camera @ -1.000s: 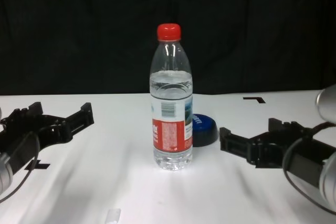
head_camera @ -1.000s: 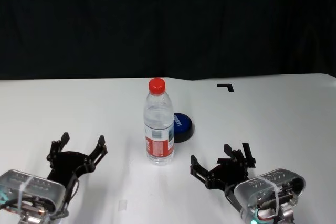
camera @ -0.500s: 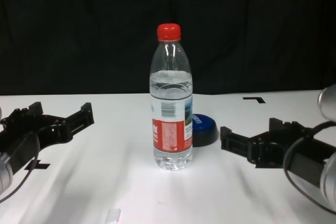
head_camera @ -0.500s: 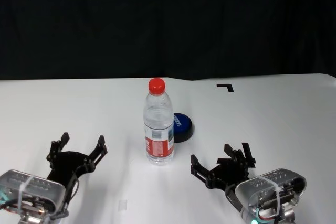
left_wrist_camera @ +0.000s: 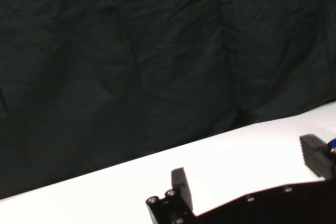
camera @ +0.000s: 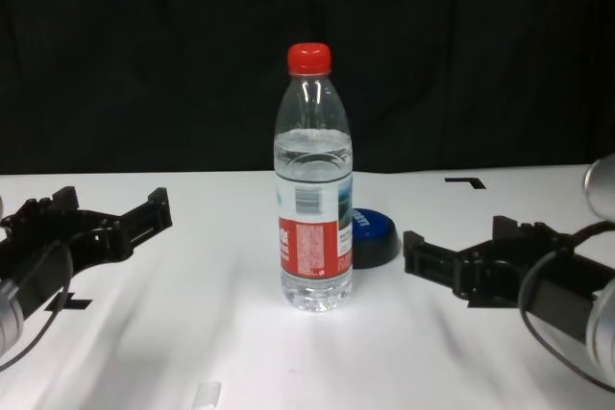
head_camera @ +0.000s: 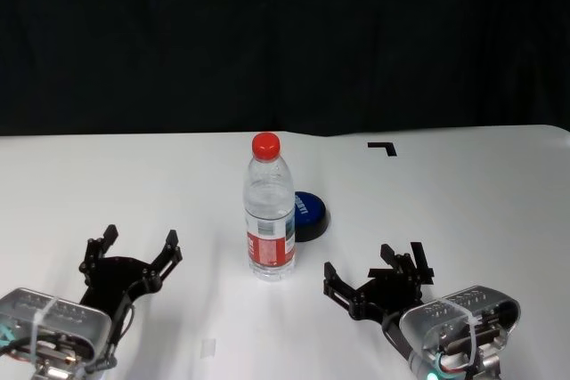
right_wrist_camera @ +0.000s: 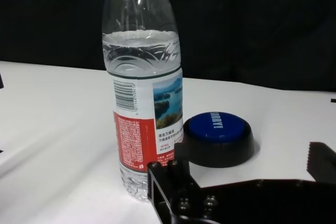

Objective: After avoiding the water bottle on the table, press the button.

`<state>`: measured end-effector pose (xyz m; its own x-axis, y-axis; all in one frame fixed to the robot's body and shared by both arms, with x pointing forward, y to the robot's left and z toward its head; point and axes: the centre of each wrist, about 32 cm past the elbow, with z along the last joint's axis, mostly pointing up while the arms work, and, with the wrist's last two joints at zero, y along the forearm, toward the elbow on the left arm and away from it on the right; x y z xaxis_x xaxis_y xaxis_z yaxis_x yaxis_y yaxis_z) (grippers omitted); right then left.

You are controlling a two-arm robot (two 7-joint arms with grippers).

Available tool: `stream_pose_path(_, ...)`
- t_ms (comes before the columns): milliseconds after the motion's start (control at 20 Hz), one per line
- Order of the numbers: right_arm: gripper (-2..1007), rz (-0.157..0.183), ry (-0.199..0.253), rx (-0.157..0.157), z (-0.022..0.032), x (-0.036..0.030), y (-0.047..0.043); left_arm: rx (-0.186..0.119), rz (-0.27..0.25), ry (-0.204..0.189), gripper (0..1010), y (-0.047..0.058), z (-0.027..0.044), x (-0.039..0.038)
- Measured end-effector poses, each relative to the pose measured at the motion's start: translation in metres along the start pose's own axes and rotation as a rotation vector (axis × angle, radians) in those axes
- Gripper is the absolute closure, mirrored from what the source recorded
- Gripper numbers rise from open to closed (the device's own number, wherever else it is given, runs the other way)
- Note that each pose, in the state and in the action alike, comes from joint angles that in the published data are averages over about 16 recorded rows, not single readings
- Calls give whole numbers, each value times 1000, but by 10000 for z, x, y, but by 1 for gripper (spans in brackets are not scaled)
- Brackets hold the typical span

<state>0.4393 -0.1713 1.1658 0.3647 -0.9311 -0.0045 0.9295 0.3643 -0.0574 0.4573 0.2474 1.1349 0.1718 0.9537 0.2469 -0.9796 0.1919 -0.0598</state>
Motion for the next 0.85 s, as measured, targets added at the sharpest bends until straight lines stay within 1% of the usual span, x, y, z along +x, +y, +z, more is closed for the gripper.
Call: stream_pose_path(850, 2, 0, 1, 0, 0, 1, 0, 0, 0, 0, 1, 0, 0, 0)
